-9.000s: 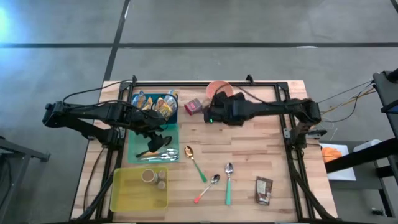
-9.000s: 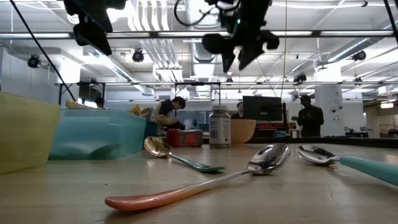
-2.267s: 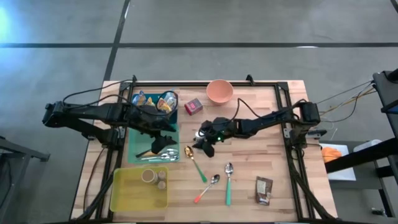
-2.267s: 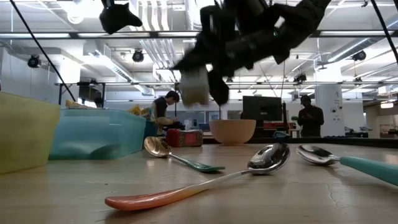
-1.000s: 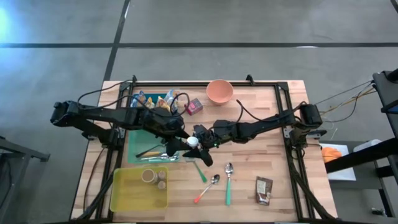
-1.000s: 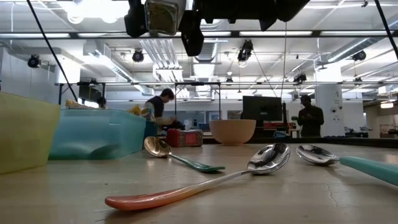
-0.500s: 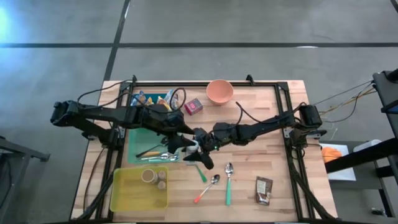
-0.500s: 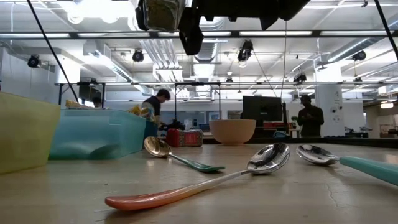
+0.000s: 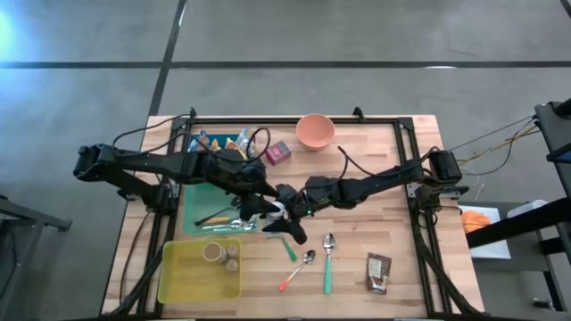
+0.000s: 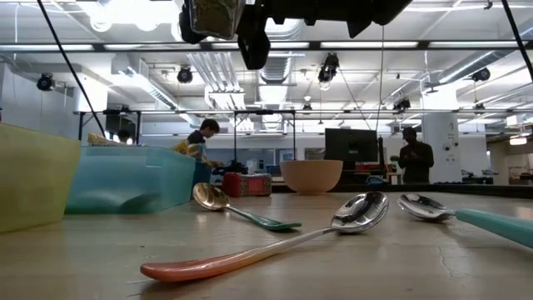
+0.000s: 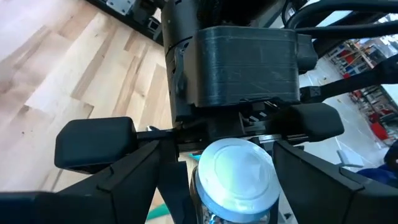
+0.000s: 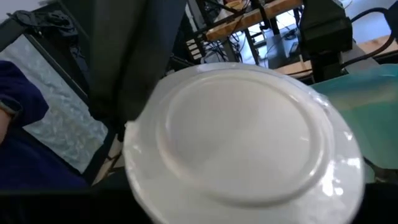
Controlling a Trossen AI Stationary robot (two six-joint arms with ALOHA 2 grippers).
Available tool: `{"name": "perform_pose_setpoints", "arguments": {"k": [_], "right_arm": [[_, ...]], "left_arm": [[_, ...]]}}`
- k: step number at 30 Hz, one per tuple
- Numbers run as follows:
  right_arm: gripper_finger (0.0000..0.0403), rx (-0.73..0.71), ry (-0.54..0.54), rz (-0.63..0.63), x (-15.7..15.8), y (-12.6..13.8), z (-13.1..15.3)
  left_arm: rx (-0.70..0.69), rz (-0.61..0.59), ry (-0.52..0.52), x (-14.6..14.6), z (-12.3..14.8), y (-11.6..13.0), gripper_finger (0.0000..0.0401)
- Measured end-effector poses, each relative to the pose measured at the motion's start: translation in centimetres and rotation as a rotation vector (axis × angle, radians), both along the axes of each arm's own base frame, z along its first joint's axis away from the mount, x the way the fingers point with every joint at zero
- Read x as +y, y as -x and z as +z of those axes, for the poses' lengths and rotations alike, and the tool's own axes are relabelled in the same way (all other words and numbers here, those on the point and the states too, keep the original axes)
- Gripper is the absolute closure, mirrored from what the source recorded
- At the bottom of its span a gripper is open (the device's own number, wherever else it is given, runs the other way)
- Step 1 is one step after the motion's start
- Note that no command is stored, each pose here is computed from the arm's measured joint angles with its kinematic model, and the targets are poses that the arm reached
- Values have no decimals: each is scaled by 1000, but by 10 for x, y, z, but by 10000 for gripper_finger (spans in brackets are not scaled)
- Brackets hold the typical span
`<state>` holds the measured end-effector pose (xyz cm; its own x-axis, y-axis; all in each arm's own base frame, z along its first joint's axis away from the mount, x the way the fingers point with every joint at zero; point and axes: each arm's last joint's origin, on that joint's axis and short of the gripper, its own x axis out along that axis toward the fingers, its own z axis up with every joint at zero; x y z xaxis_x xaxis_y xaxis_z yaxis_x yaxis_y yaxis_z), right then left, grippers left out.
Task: Pick & Place Food Item
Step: Put the white seasoning bottle into the yellow bin
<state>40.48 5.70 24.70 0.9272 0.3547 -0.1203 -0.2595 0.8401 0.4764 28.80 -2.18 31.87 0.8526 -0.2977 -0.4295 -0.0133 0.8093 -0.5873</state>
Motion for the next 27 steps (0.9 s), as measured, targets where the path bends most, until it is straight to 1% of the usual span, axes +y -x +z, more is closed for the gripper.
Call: {"name": "perform_pose_setpoints", "arguments": {"k": [5, 12, 15, 19, 21, 24, 27], "right_arm": [[215, -2, 1, 3, 1, 0, 0], [215, -2, 3, -1, 1, 0, 0], [215, 1, 1, 0, 2, 0, 0], [215, 4, 1, -1, 2, 0, -1], [215, 3, 1, -5, 1, 0, 0], [215, 2, 1, -5, 1, 0, 0], [215, 2, 1, -5, 1, 0, 0]], "left_arm": [[-15, -49, -15, 0, 2, 1, 89], [-3, -30, 16, 3, 3, 2, 86], [-1, -42, 25, 3, 3, 2, 68], [2, -79, 45, 2, 4, 4, 19], [4, -86, 48, 1, 4, 4, 7], [13, -95, 57, 1, 3, 4, 24], [43, -76, 91, 1, 2, 5, 44]]}}
